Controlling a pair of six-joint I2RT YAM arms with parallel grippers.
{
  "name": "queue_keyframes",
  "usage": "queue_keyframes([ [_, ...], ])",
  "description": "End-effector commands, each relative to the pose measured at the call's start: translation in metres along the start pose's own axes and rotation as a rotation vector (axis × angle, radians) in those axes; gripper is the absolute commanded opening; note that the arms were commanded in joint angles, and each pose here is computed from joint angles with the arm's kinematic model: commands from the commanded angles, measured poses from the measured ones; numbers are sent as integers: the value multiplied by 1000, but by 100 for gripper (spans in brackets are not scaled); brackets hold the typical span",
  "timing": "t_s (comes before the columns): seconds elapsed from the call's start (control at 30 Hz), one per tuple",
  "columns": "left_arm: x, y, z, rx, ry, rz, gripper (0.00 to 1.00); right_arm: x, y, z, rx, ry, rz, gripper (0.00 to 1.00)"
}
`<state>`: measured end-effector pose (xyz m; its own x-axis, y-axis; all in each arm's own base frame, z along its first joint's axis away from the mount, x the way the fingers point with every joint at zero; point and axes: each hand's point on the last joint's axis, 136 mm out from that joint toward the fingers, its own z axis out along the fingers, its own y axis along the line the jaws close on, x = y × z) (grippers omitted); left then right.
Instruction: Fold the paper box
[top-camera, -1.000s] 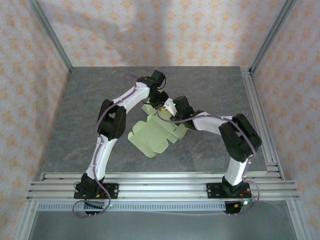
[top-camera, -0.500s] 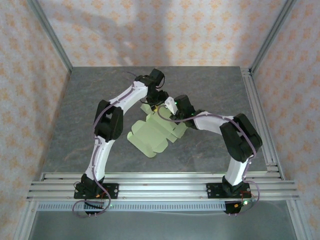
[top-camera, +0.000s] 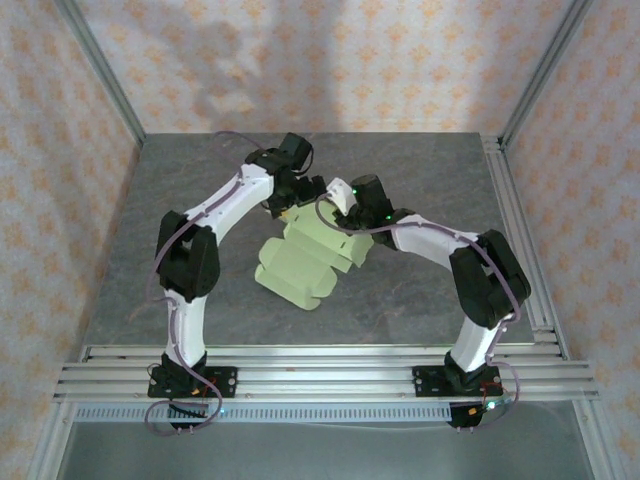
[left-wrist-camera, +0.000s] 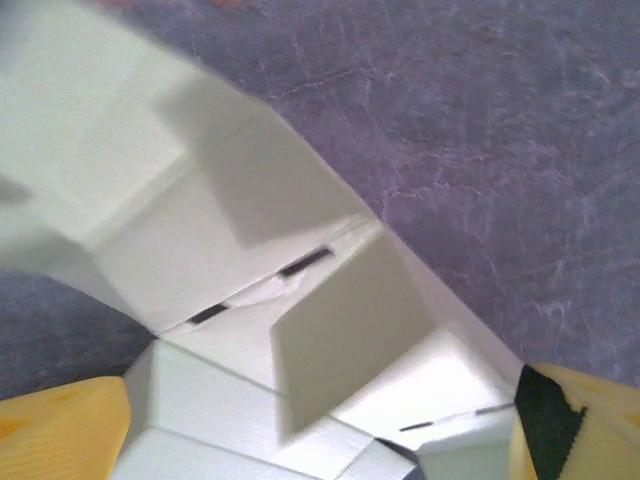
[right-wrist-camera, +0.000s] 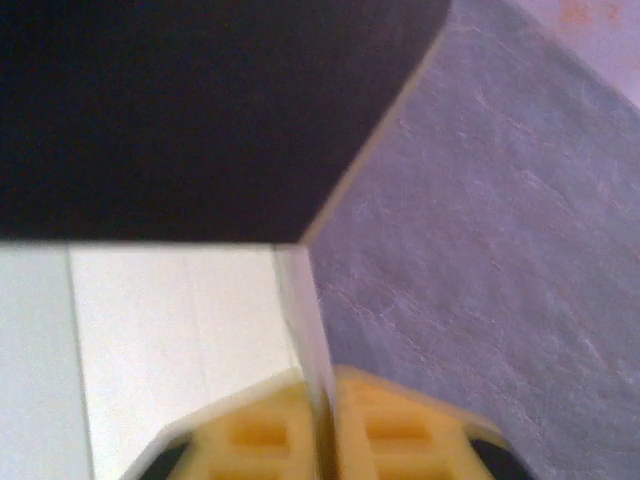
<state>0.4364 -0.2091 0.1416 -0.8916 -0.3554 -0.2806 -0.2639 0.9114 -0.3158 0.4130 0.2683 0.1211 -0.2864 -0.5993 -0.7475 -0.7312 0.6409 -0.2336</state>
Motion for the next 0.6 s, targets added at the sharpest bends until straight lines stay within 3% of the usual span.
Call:
queue_keyframes([
  [0.0, -6, -15, -65, 94, -96, 125, 100, 56, -12, 9, 27, 201, 69, 11],
  [0.4, -9, -11, -68, 142, -104, 138, 100, 59, -7, 10, -23, 277, 90, 15],
  [0.57, -17, 1, -74, 156, -218, 210, 100, 50, -5, -2, -55, 270, 142, 47],
])
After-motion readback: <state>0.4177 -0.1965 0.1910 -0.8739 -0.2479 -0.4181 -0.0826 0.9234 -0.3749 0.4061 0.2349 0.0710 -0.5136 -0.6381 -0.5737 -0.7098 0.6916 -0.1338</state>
